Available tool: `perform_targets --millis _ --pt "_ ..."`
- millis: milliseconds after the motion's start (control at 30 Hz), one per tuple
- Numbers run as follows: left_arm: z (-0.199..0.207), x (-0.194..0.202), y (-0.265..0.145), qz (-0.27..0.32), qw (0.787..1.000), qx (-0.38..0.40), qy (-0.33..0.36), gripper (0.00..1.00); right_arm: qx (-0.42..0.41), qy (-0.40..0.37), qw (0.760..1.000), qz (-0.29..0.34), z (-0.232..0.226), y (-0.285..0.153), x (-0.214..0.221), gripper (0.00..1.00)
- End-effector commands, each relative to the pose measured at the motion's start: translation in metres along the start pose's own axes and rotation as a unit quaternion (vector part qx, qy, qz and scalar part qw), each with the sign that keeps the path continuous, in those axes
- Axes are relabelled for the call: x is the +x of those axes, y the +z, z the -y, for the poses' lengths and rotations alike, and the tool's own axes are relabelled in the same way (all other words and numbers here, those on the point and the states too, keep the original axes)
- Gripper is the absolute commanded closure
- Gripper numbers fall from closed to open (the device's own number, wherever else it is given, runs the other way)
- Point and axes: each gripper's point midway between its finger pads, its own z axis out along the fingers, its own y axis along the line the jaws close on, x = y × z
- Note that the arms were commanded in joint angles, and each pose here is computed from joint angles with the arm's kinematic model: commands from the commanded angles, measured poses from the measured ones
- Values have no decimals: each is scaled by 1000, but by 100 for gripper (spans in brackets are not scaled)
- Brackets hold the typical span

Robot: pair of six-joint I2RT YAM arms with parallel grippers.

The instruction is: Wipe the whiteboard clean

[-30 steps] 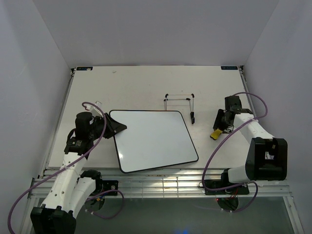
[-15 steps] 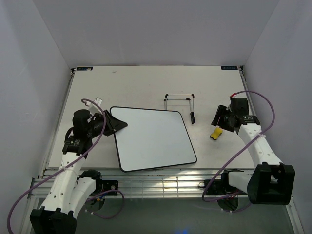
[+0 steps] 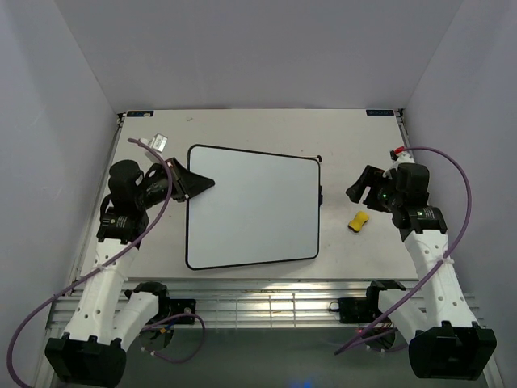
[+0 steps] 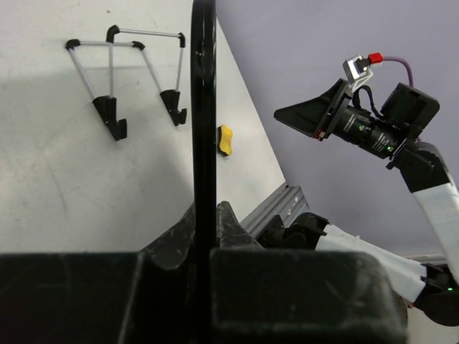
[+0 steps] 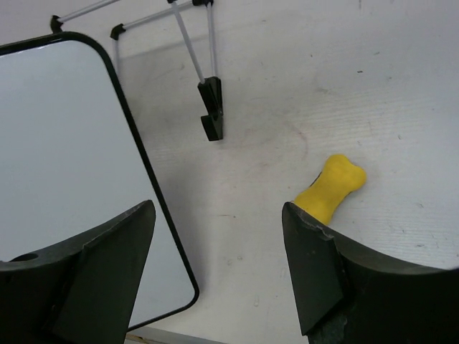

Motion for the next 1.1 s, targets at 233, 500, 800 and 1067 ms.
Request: perform_targets --millis 233,500,800,1067 --pt "83 -97 40 67 984 152 67 100 -63 -28 996 53 -32 -29 -31 21" --pt "95 -118 105 125 946 237 183 100 -95 -43 991 79 -47 -47 -40 19" --pt "71 -132 176 135 911 313 232 100 -117 -61 983 126 -60 -78 -50 12" --pt "35 -131 209 120 903 348 222 100 -119 -62 985 112 -58 -75 -41 12"
